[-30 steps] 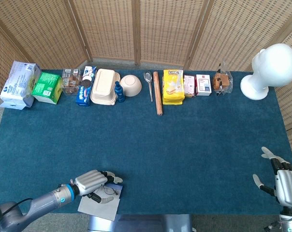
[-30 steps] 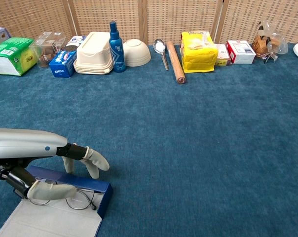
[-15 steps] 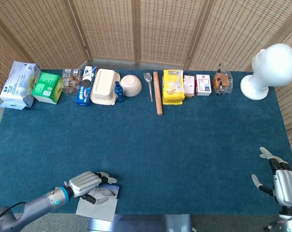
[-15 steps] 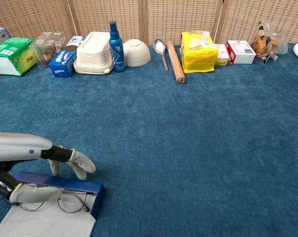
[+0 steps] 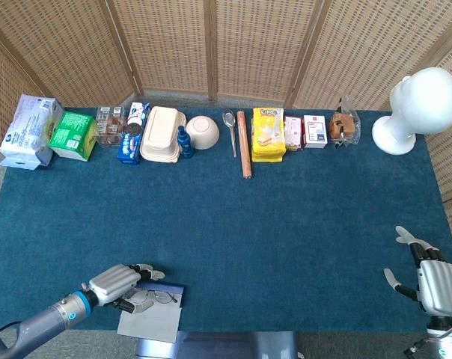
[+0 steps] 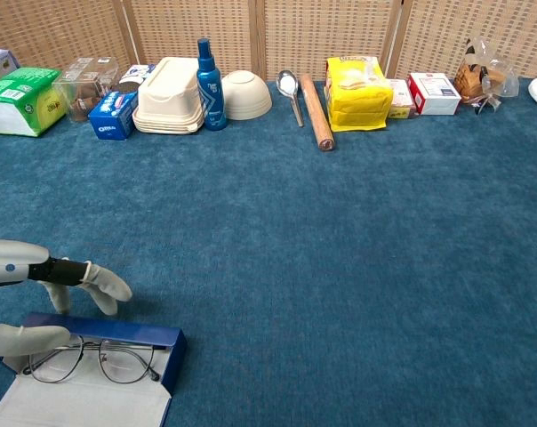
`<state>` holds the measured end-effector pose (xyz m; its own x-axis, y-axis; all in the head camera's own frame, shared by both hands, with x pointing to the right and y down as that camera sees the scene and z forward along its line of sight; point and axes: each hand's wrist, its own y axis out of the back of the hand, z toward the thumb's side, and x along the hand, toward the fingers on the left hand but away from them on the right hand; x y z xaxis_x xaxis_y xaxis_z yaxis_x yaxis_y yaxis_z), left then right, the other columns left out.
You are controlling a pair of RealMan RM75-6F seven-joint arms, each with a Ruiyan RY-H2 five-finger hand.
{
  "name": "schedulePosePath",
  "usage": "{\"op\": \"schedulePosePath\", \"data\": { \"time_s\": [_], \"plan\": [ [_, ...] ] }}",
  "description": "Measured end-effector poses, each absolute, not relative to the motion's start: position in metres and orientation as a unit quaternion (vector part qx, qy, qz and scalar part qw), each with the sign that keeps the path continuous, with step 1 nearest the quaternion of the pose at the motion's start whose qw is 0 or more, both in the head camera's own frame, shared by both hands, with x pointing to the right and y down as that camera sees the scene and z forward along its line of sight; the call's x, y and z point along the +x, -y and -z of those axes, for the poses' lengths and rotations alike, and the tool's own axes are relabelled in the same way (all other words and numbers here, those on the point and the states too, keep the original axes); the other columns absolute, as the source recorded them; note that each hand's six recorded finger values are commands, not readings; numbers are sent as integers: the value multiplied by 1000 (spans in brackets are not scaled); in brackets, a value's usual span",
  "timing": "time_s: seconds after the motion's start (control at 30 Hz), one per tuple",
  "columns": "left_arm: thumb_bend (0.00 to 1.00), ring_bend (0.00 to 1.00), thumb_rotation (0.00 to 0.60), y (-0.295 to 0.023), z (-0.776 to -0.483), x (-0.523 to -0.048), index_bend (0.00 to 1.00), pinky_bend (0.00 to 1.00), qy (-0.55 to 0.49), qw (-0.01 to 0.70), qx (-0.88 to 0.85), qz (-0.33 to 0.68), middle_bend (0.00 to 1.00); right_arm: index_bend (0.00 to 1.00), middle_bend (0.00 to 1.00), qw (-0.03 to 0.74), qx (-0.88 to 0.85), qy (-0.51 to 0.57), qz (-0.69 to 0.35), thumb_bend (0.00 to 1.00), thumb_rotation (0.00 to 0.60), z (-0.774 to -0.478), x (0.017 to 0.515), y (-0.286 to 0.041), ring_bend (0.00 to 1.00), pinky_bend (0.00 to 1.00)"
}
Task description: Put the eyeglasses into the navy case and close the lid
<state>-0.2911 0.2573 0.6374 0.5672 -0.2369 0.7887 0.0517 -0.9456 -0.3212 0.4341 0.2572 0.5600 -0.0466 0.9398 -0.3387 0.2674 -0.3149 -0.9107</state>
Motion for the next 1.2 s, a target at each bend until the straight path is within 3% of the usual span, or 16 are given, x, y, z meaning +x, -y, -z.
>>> {"op": "schedulePosePath", "data": {
  "time_s": [0.87,1.0,1.2],
  "plan": [
    [321,87,184,-275,-631,-306,119,240,-58,134,-870,471,192,147,321,314,-616,492,-528,264,600,-562,434,-259,276,323],
    [322,76,207,-271,-630,-309,114,240,-66,150,-866,473,176,147,322,314,-618,492,-527,264,600,-562,434,-259,276,323],
    [321,49,231,-253,-620,-315,112,208,-130,228,-846,465,124,148,321,313,-622,490,-524,263,600,-563,433,-259,276,324]
  ]
}}
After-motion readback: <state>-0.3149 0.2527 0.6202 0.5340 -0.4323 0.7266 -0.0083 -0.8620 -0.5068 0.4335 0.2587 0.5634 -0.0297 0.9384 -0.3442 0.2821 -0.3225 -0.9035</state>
